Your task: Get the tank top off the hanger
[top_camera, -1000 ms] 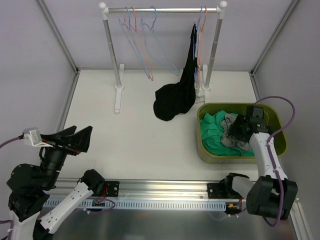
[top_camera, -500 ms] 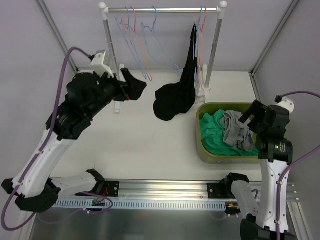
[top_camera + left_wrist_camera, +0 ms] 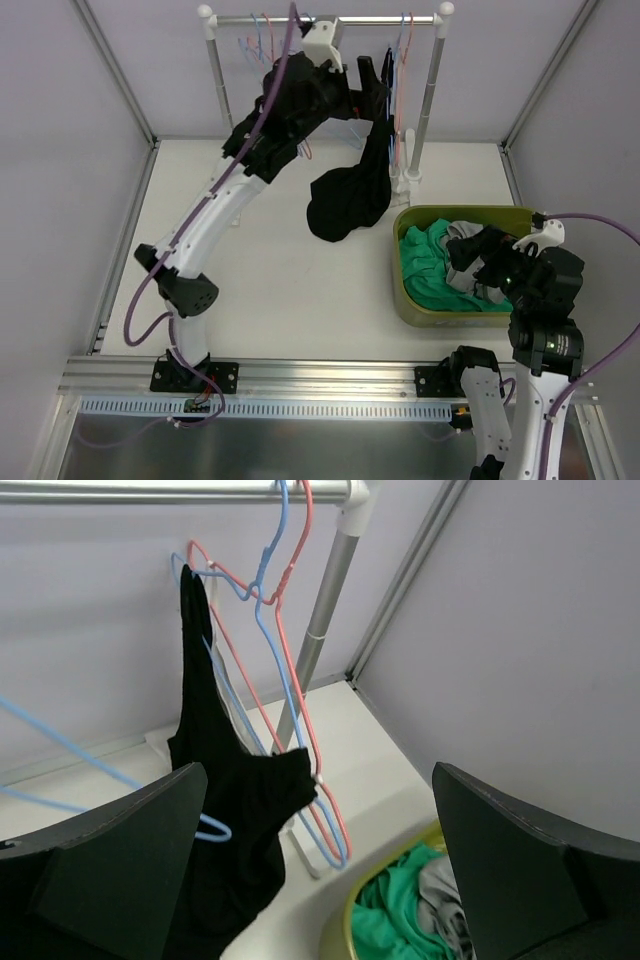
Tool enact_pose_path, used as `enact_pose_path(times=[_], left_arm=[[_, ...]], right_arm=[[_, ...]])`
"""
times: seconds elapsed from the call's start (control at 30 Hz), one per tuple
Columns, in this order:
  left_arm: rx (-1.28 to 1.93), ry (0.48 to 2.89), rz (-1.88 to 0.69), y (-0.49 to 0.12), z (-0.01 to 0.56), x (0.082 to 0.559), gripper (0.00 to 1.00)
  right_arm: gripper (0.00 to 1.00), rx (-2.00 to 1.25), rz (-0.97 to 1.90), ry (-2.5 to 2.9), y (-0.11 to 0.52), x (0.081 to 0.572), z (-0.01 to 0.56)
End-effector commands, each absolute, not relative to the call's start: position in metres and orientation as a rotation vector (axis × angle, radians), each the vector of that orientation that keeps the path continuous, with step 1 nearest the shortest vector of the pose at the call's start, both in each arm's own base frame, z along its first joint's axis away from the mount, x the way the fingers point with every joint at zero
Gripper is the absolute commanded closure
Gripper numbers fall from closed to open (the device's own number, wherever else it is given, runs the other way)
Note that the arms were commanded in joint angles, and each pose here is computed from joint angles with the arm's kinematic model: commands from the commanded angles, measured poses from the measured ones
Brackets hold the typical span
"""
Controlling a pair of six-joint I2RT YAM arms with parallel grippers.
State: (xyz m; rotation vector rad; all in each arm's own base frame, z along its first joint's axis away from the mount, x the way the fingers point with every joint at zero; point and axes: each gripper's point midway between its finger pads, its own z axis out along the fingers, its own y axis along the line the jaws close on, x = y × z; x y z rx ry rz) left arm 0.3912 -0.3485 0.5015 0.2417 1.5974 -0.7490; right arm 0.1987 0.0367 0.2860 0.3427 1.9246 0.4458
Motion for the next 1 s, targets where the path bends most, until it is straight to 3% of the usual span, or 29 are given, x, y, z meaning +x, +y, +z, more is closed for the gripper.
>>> enact_pose_path(times=[0.0,0.1,0.23,0.3,0.47,0.57,0.97], left_arm=[[0.254,1.462,-0.737,-0.366,0.517,0.423,0.01],[0.219,1.472,-0.769,-0.383,0.492,0.451,0.03],[0.206,1.418,-0.879,-0.408,0.477,0.475,0.15],[0.18,1.406,-0.86,-0.409,0.471,0.485,0.16],[0.147,1.394,-0.875,-0.408,0.452,0.508,0.36],[0.152,1.405,-0.881,-0.41,0.44,0.517,0.42],[0.248,1.419,-0.92,-0.429,0.415,0.519,0.43]], right_arm=[[0.01,0.236,0.558,1.864,0.058,0.187,0.302],[0.0,0.158,0.554,1.865,0.064,0.174,0.308],[0.01,0.096,0.524,1.854,0.065,0.167,0.313],[0.01,0.075,0.534,1.86,0.068,0.164,0.313],[0.01,0.03,0.549,1.852,0.074,0.156,0.314],[0.01,0.019,0.555,1.842,0.075,0.153,0.316],[0.0,0.002,0.556,1.85,0.076,0.154,0.315]])
